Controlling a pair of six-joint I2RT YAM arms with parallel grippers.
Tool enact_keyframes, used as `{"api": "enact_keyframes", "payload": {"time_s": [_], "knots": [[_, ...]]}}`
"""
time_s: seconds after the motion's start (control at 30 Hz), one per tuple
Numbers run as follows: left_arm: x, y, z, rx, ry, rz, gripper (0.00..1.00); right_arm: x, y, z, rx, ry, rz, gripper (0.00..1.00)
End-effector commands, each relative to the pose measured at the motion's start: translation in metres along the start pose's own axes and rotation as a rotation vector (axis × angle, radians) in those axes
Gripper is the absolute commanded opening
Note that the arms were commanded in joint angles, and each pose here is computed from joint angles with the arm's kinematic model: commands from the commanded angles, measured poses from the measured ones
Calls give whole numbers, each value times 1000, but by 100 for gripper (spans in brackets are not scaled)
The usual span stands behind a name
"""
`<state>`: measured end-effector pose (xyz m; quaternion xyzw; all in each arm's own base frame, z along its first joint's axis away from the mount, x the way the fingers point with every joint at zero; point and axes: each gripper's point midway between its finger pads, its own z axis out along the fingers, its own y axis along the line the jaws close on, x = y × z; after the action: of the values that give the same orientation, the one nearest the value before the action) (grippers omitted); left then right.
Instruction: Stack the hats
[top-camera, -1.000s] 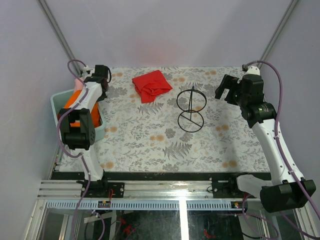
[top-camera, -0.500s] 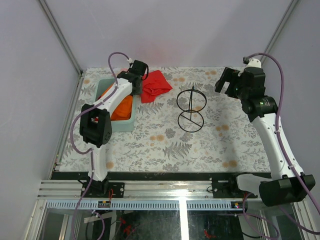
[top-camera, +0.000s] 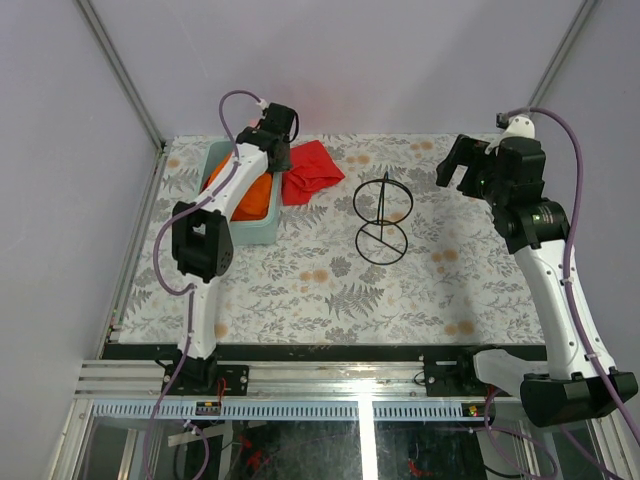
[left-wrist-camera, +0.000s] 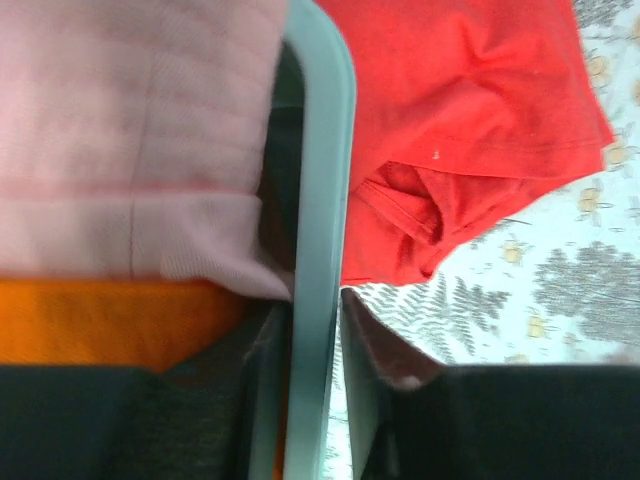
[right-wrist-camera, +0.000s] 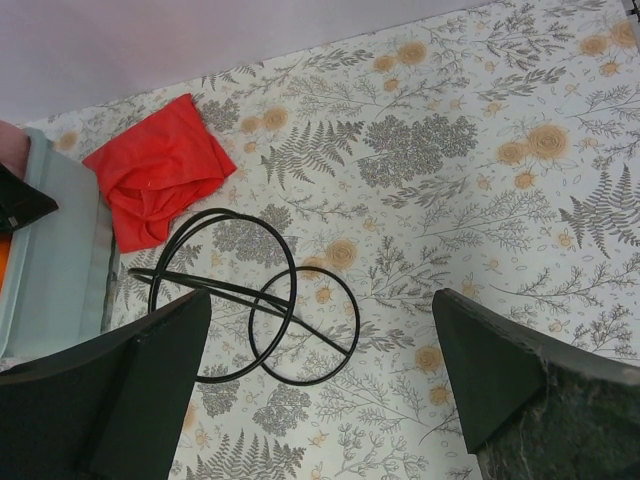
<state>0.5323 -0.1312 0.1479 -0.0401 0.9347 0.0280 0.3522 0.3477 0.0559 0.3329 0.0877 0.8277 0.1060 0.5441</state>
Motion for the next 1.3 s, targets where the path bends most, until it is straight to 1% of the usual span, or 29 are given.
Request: {"api": "enact_keyframes", "payload": {"time_s": [0.0,0.1,0.23,0.3,0.4,0.47,0.53,0.6,0.7,0.73,0.8,0.9,1.0,1.13,1.27], "knots": [[-35,-16,-45,112,-134,-79,34,-12,9,-11,-38,-30,-13,99],[-37,-18,-62,154,-169,-84,48,-9,13,-7,-56,-16,0,99],[-39,-24,-80,215,-185,-66,51,-3,16,-5,-79,-3,18,99],[-46,-29,-101,265,-215,-70,52,1,17,-5,-88,4,17,99],[-50,-26,-138,285,-271,-71,55,5,17,-5,-96,10,15,99],[-40,-15,-156,256,-275,-74,56,6,19,-4,-107,12,13,99],[-20,-1,-168,226,-260,-81,56,6,23,-4,-127,11,11,99],[3,20,-176,162,-247,-90,56,5,26,-4,-143,11,9,99],[32,54,-182,46,-248,-97,57,5,31,-4,-169,13,15,99],[43,64,-181,7,-241,-96,59,5,32,-4,-179,14,23,99],[49,74,-185,-27,-258,-83,60,7,36,-6,-201,23,32,99],[50,82,-185,-60,-270,-49,62,10,41,-11,-230,30,31,99],[48,87,-182,-84,-295,6,66,10,48,-17,-275,33,27,99],[45,88,-176,-95,-329,92,66,11,51,-20,-292,33,34,99],[44,94,-164,-141,-341,136,67,10,50,-23,-293,27,34,99]]}}
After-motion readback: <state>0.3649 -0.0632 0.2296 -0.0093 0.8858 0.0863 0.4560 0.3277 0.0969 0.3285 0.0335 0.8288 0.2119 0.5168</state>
